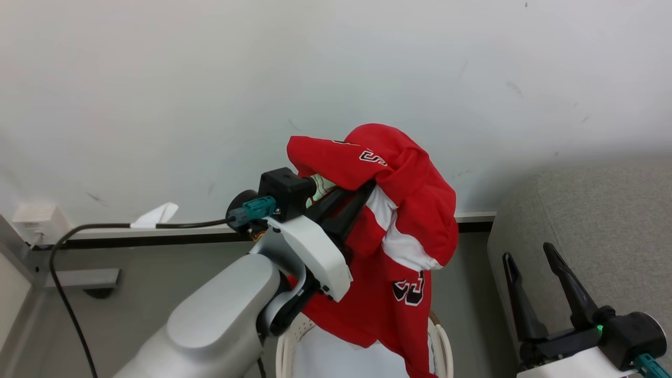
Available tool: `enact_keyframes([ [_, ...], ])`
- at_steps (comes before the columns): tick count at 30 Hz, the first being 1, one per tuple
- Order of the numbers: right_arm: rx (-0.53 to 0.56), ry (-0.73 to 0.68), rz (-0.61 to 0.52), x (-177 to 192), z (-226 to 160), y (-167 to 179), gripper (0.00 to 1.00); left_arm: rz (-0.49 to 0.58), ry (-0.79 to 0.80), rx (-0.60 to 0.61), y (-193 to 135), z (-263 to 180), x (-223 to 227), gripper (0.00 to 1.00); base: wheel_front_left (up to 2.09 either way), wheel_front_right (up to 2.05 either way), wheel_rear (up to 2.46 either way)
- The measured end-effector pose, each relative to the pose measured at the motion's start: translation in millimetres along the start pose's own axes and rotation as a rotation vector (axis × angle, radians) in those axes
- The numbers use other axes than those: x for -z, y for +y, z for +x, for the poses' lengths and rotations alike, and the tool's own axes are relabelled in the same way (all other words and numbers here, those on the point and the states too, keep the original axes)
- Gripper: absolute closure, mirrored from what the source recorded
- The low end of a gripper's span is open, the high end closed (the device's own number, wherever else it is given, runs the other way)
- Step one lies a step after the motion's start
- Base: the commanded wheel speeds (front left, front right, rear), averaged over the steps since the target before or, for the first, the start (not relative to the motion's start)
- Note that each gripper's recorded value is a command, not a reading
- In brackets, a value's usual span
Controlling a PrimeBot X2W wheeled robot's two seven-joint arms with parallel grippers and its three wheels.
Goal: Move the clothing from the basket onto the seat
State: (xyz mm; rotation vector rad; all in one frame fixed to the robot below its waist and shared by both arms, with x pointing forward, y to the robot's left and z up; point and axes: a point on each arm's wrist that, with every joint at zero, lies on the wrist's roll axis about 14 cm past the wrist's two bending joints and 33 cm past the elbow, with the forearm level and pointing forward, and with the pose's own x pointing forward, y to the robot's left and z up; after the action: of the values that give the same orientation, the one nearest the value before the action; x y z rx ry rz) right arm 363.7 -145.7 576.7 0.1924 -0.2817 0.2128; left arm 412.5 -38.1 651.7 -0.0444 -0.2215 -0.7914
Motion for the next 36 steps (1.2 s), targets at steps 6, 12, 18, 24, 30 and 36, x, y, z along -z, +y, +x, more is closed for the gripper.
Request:
enact_keyframes([
  [6,-0.083,-0.035,-0.012,-11.5,13.6,20.2,0.0,-0.01,0.014,0.001,-0.1,0.1,7.2,1.0,0.0,0.0,0.0],
  [12,-0.244,-0.024,0.009,-9.9,25.3,59.8,0.0,-0.021,0.041,0.0,-1.2,-4.1,19.5,1.0,0.0,0.0,0.0],
  [18,-0.364,0.068,-0.003,12.1,41.2,86.8,0.0,-0.04,0.062,0.023,-12.3,-9.6,29.9,1.0,0.0,0.0,0.0],
  [24,-0.415,0.231,0.001,52.3,48.6,100.7,0.0,-0.06,0.086,0.039,-24.5,-19.1,39.4,1.0,0.0,0.0,0.0],
  [30,-0.482,0.391,-0.014,90.5,40.4,117.6,0.0,-0.059,0.1,0.039,-29.7,-28.7,40.9,1.0,0.0,0.0,0.0],
  [36,-0.538,0.452,-0.031,106.5,38.9,131.7,0.0,-0.054,0.097,0.041,-33.9,-33.7,36.6,1.0,0.0,0.0,0.0],
])
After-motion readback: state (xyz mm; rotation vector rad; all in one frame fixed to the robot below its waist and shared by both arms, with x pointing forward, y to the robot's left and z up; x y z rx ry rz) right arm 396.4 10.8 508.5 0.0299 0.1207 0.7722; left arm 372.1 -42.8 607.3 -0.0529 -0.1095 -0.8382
